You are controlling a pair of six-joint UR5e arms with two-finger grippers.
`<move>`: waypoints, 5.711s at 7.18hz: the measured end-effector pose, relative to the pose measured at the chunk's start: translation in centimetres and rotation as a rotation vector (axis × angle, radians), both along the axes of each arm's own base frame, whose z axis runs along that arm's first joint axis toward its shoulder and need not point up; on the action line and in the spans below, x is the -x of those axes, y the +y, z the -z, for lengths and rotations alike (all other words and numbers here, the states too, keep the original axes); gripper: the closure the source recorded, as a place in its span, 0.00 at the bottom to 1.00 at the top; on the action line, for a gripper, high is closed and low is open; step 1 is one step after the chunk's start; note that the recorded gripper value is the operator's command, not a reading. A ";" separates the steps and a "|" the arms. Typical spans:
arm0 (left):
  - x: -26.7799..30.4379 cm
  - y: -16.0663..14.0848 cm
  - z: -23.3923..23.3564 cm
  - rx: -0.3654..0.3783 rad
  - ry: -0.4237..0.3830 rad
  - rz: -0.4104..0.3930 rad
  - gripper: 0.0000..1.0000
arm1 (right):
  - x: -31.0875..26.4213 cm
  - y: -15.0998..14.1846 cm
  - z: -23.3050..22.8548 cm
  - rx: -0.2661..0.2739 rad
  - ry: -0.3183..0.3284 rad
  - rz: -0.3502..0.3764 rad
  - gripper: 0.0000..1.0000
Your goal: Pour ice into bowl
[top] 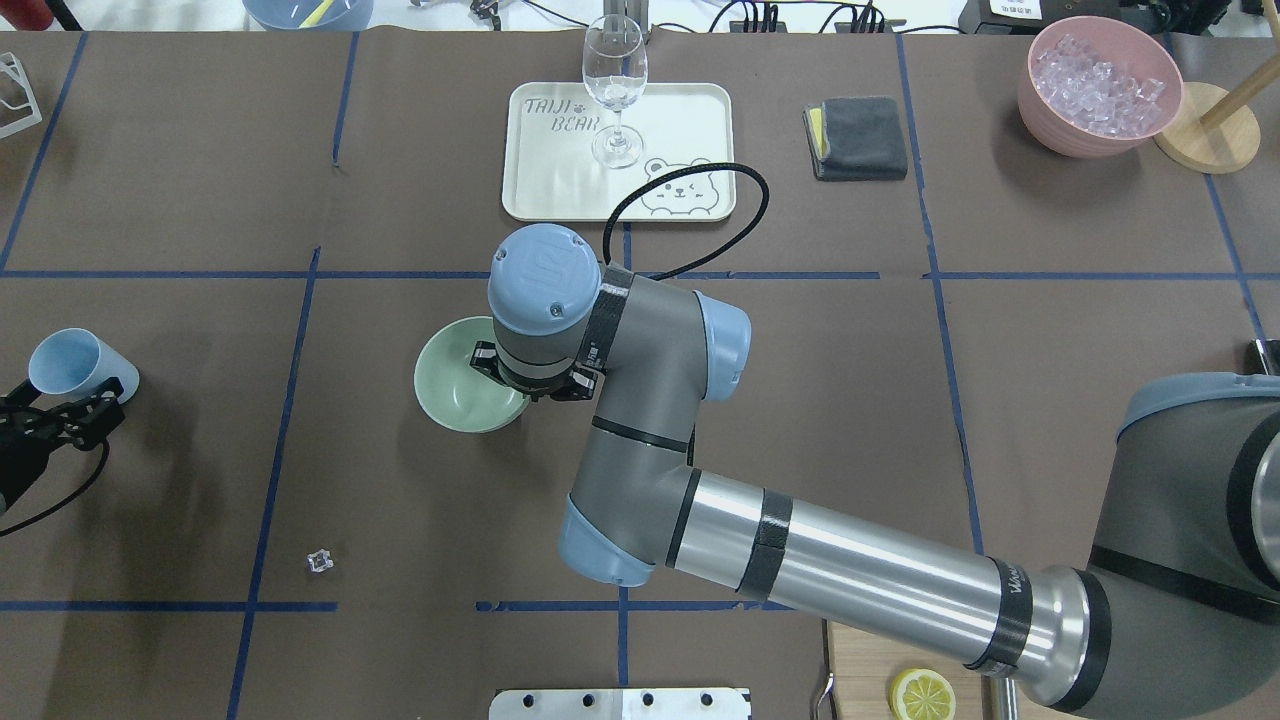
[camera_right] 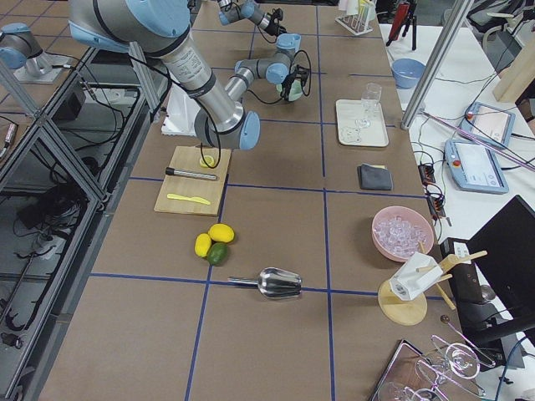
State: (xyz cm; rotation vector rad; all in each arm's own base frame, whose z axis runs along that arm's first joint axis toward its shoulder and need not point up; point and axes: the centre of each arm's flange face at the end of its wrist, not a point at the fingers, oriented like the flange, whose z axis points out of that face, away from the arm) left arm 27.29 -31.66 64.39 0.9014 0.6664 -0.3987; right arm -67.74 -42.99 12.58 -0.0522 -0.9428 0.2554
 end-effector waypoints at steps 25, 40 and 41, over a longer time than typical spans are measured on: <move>-13.9 -6.4 21.4 -0.371 -0.480 -0.150 1.00 | -20.8 -4.3 -11.9 -0.023 -0.043 -0.049 0.00; -21.3 -2.1 29.3 -0.581 -1.723 -0.417 1.00 | -20.5 -3.8 -10.5 -0.027 -0.065 -0.048 0.00; -21.3 -2.1 29.3 -0.582 -1.762 -0.422 1.00 | -20.6 -3.7 -10.4 -0.029 -0.069 -0.048 0.00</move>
